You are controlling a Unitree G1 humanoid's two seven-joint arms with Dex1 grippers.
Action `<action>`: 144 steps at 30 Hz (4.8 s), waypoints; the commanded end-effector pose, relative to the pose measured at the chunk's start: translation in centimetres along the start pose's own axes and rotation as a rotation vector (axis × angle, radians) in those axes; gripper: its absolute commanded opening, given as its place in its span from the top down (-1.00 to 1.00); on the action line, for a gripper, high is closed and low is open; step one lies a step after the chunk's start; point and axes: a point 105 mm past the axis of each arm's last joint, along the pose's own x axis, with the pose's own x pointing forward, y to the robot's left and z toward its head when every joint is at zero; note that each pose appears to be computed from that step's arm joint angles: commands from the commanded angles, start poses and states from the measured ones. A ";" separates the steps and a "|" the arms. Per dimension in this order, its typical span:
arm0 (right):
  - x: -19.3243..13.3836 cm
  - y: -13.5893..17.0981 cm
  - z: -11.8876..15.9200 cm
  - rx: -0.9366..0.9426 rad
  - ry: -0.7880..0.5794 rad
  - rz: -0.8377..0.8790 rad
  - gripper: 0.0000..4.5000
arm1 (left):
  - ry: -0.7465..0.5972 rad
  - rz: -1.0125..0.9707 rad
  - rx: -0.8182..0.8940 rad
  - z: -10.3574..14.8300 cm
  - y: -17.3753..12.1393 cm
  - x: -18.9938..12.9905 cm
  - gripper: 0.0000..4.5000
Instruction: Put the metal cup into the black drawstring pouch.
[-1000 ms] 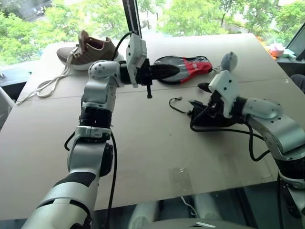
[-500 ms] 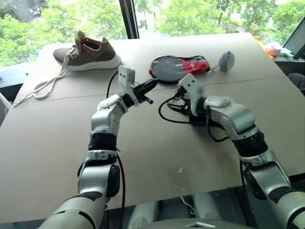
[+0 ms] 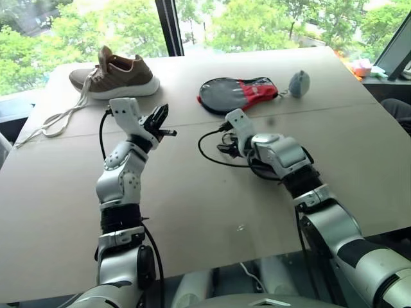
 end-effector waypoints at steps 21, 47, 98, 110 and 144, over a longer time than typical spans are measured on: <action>0.6 0.1 0.7 -0.136 -0.108 0.039 0.99 | 0.489 -0.735 0.203 0.2 -1.6 -10.0 1.00; -15.6 1.7 14.5 0.202 -0.665 0.369 0.99 | 0.253 -0.832 0.183 2.8 -4.5 -4.8 1.00; -23.3 -6.1 -5.3 -1.201 0.290 0.533 -0.55 | 0.388 -0.675 0.167 0.1 0.1 -6.8 1.00; -12.9 -2.3 4.6 -0.790 -0.139 0.062 -0.55 | 0.383 -0.688 0.170 0.0 -0.3 -6.0 1.00; -1.6 -2.6 -3.0 0.106 -0.032 -0.304 -0.55 | 0.409 -0.681 0.189 -1.2 -0.6 -7.0 1.00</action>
